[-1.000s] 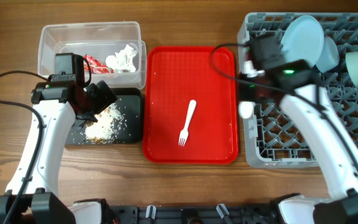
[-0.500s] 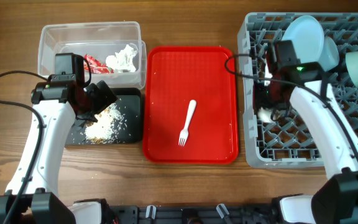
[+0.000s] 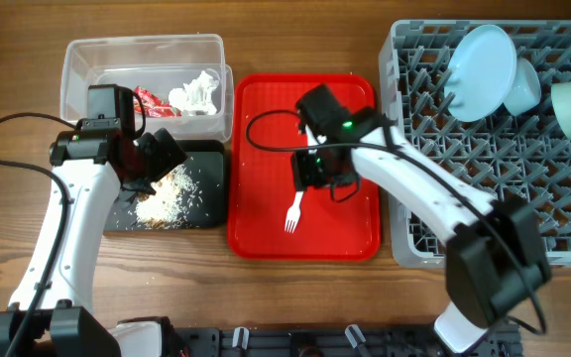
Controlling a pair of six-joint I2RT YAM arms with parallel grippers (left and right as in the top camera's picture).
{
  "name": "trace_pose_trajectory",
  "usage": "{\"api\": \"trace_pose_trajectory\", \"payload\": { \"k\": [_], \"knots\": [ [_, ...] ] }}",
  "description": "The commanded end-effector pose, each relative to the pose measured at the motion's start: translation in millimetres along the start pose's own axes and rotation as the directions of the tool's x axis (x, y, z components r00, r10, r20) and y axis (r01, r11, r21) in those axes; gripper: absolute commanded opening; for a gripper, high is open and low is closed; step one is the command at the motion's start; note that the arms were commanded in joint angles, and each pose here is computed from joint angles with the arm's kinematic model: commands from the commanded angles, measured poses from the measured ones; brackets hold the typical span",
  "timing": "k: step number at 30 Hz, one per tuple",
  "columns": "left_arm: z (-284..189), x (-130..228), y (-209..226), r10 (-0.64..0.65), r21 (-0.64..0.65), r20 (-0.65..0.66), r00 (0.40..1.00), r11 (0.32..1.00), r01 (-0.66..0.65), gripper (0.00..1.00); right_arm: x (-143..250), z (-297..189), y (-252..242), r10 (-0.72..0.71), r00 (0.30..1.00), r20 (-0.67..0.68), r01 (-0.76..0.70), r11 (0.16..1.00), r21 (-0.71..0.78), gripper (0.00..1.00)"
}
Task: Sort waste into correct bins and load items into the dishwasher rack
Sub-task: 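Grasp the white fork on the red tray with the right gripper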
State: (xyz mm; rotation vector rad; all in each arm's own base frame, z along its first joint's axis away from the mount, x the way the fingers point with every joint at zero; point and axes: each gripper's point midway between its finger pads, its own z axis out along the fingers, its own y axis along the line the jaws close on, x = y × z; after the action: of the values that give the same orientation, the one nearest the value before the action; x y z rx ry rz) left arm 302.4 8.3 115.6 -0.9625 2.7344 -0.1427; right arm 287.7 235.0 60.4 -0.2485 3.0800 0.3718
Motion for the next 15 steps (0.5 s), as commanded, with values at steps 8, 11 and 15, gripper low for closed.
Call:
{"api": "trace_pose_trajectory", "payload": {
  "k": [8, 11, 15],
  "knots": [
    [-5, -5, 1, -0.018, 0.002, 0.027, 0.999, 1.000, 0.018, 1.00, 46, 62, -2, 0.095, 0.974, -0.205, -0.066, 0.988, 0.143, 0.58],
    [-5, -5, 1, -0.018, 0.002, 0.027, 0.999, 1.000, 0.018, 1.00, 47, 62, -3, 0.099, 0.973, -0.208, -0.069, 0.987, 0.147, 0.53],
    [-5, -5, 1, -0.018, 0.002, 0.026, 0.999, 1.000, 0.018, 1.00, 53, 63, -9, 0.112, 0.967, -0.228, -0.072, 0.982, 0.176, 0.50]
  ]
}}
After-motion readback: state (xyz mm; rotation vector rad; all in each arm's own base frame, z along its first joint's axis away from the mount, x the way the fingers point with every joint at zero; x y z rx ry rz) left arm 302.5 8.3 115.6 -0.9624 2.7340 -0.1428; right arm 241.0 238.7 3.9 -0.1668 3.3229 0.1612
